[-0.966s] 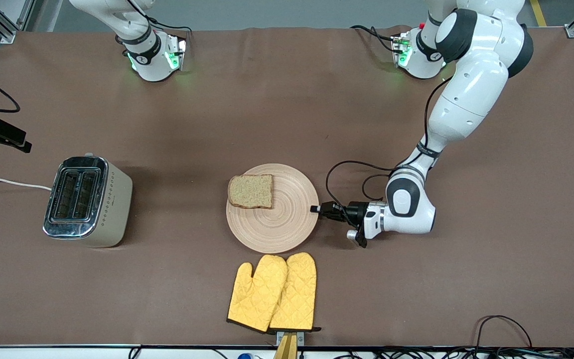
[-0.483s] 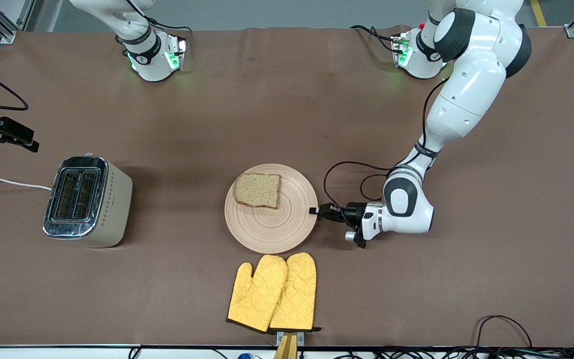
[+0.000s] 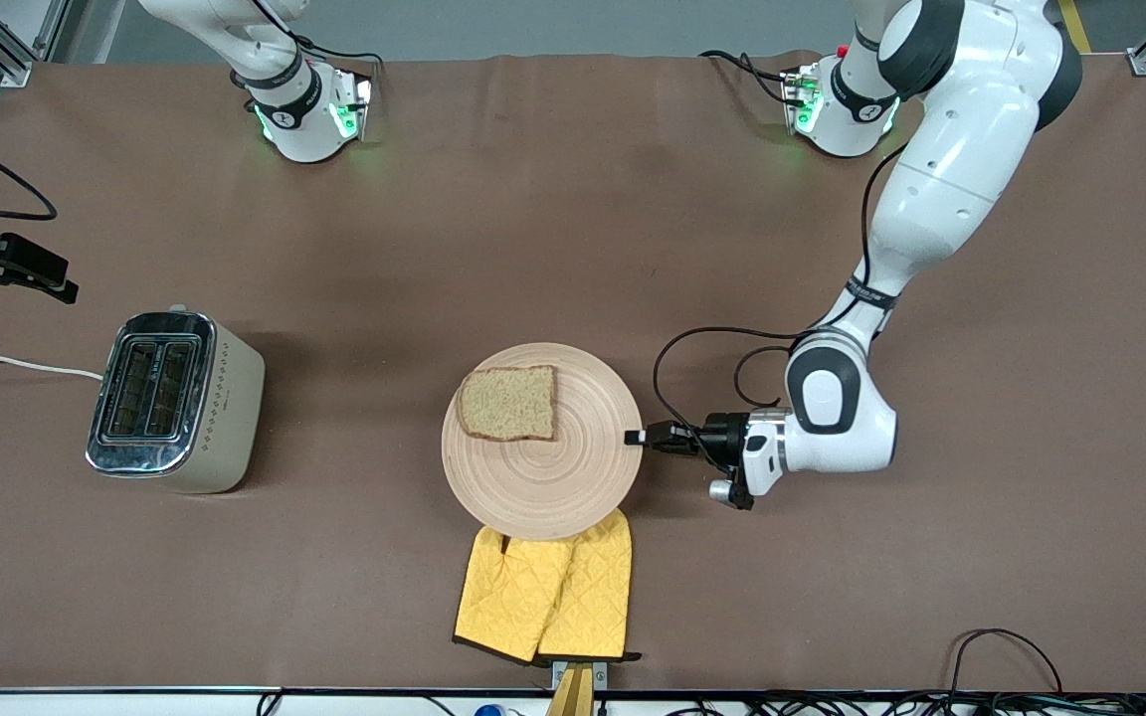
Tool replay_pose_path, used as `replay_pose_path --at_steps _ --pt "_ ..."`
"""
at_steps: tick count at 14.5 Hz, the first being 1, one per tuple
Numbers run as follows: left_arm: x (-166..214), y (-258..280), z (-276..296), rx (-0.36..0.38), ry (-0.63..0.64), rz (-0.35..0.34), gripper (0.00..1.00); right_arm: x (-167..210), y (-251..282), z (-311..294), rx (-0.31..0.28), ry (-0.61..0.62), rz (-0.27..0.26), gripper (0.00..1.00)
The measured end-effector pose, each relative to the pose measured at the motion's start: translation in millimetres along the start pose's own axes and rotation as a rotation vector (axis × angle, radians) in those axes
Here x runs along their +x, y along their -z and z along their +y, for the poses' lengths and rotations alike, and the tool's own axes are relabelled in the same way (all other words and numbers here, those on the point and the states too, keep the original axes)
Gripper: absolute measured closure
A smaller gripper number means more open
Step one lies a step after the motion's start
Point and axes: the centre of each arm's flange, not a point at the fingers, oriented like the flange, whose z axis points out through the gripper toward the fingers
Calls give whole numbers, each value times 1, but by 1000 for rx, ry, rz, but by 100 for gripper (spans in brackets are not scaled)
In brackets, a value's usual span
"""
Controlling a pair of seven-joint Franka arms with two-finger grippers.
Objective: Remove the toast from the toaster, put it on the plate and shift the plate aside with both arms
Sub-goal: 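Slide the plate with the left gripper away from the toaster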
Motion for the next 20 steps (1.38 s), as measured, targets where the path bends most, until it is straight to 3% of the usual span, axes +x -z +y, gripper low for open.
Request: replay_pose_path --at_steps 3,8,11,15,20 --pt "10 45 26 6 -11 56 91 0 0 0 0 1 -2 0" --pt "3 151 21 78 -15 102 91 0 0 -8 0 14 -1 0" --pt "-8 229 -5 102 6 84 91 0 1 -8 0 15 0 0" --pt "-32 334 -56 79 68 72 91 -1 1 -8 0 15 -8 0" --pt "-63 409 -97 99 84 57 91 -2 1 -9 0 16 -12 0"
